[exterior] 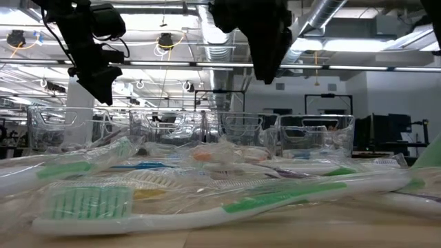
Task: Pick & Place Toothbrushes
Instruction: Put the green toothbrush into the middle left transparent bin
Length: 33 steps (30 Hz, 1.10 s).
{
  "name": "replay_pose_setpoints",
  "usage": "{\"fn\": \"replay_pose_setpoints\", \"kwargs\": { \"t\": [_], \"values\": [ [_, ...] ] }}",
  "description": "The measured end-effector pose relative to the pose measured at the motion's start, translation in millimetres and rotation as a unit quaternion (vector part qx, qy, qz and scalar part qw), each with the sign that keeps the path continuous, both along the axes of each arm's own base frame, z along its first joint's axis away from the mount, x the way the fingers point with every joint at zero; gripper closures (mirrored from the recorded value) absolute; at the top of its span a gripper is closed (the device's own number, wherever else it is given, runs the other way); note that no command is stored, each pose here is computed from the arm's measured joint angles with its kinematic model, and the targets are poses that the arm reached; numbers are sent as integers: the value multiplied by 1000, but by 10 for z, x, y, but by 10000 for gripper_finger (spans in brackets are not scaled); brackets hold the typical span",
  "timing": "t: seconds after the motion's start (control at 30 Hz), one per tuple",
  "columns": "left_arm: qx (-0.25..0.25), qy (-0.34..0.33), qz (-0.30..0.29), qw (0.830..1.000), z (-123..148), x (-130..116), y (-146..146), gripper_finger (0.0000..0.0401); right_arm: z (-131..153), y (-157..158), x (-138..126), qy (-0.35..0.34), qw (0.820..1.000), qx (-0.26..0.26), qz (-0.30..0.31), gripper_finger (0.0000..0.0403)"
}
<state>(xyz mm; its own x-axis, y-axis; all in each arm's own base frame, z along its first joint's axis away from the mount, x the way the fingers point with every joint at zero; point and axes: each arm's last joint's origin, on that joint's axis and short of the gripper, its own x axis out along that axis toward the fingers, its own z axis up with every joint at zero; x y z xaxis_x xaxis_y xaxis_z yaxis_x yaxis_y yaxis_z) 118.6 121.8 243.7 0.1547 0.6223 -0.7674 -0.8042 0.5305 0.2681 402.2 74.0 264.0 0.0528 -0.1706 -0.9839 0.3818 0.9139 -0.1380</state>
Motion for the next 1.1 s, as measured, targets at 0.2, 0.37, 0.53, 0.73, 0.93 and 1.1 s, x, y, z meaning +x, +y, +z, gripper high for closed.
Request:
{"fn": "replay_pose_setpoints", "kwargs": {
  "t": [0.2,0.37,0.53,0.73,0.93,1.1],
  "values": [
    [1,-1,0,1000,1,2,1,226,-391,272,-7,-22,1000,3,2,178],
    [0,-8,7,1000,3,3,3,226,-667,211,-66,-7,999,1,-54,178],
    [0,-9,8,1000,4,4,3,226,-867,162,-130,17,998,12,-57,178],
    [1,-10,8,1000,4,4,4,226,-893,198,-124,14,998,36,-53,178],
    [1,-10,8,1000,4,5,4,226,-892,241,-67,-18,998,46,-46,178],
    [1,-10,8,1000,5,5,5,226,-1090,259,-10,-7,998,49,-47,178]
  ]
}}
